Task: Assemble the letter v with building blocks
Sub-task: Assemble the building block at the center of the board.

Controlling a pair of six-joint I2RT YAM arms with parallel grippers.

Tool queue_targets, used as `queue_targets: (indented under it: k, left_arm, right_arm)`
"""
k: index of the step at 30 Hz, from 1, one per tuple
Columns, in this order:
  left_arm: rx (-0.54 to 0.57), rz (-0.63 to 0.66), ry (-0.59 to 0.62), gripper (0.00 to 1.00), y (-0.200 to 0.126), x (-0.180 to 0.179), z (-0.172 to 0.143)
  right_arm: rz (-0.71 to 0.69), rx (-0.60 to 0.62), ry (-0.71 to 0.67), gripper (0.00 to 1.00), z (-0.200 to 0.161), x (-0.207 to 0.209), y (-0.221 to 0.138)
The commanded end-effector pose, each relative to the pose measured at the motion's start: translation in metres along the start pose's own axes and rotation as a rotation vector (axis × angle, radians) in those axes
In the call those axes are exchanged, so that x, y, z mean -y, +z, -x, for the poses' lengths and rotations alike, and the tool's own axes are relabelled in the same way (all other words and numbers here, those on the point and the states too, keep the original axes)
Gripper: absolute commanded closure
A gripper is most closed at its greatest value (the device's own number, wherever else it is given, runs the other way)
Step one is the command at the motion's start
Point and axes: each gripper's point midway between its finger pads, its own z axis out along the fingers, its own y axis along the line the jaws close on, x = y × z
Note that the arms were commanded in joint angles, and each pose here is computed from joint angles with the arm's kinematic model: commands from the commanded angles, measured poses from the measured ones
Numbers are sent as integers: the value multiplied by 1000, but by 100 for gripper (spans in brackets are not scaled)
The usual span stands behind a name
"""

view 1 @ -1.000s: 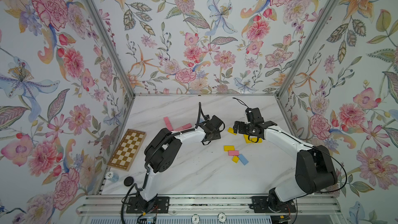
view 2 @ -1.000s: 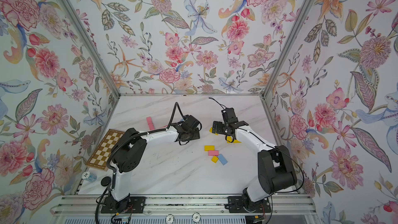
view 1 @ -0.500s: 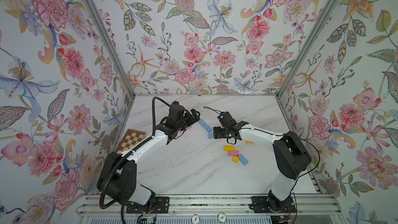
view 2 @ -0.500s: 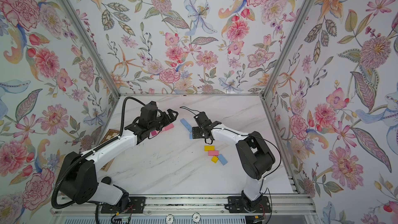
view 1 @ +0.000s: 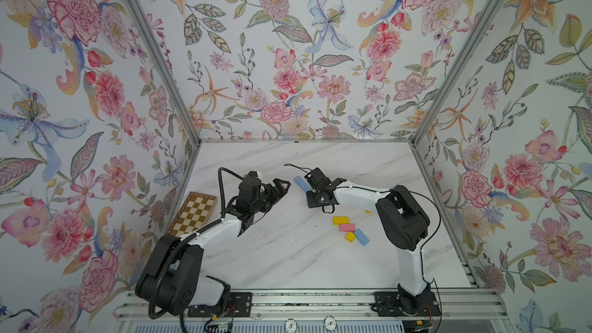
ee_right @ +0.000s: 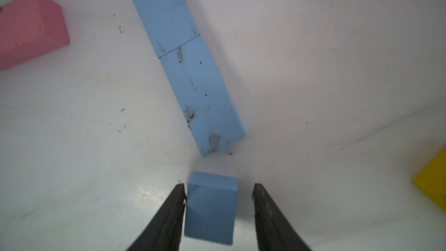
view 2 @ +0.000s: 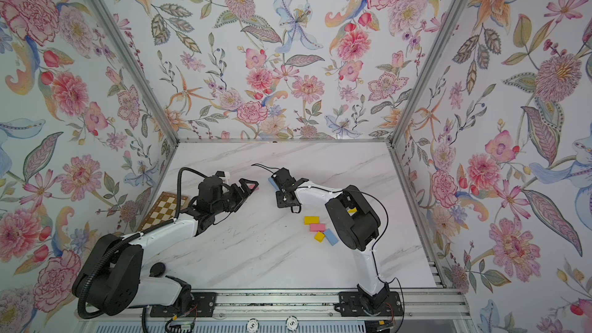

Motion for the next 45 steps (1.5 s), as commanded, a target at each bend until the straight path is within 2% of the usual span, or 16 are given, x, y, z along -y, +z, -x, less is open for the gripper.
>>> queue_targets:
  k: [1, 4, 7, 15, 17, 22, 30, 36, 45]
  left_arm:
    - [25, -59, -14, 1, -7, 10, 7]
    - [28, -53, -16, 1, -8, 6, 8]
    - [28, -49, -19, 1, -8, 3, 8]
    - [23, -50, -39, 1, -6, -5, 4]
    - [20, -52, -46, 1, -5, -6, 2]
    - [13, -51, -56, 1, -2, -10, 0]
    - [5, -44, -57, 1, -1, -14, -2]
    - [-7, -51, -66, 1, 5, -16, -4]
    - [-10, -67, -74, 1, 8, -15, -5]
  right_arm:
    - [-33, -33, -37, 59, -9, -2, 3]
    - [-37, -52, -60, 62, -19, -3, 5]
    - [-54, -65, -90, 70, -27, 1, 6]
    - [-40, -113, -236, 75, -42, 38, -2]
    - [-25, -126, -269, 75, -42, 50, -3]
    - [67, -141, -376, 73, -40, 47, -3]
    - [127, -176, -410, 53, -48, 41, -3]
    - [93, -191, -396, 55, -57, 52, -5]
    - [47, -191, -405, 66, -60, 60, -5]
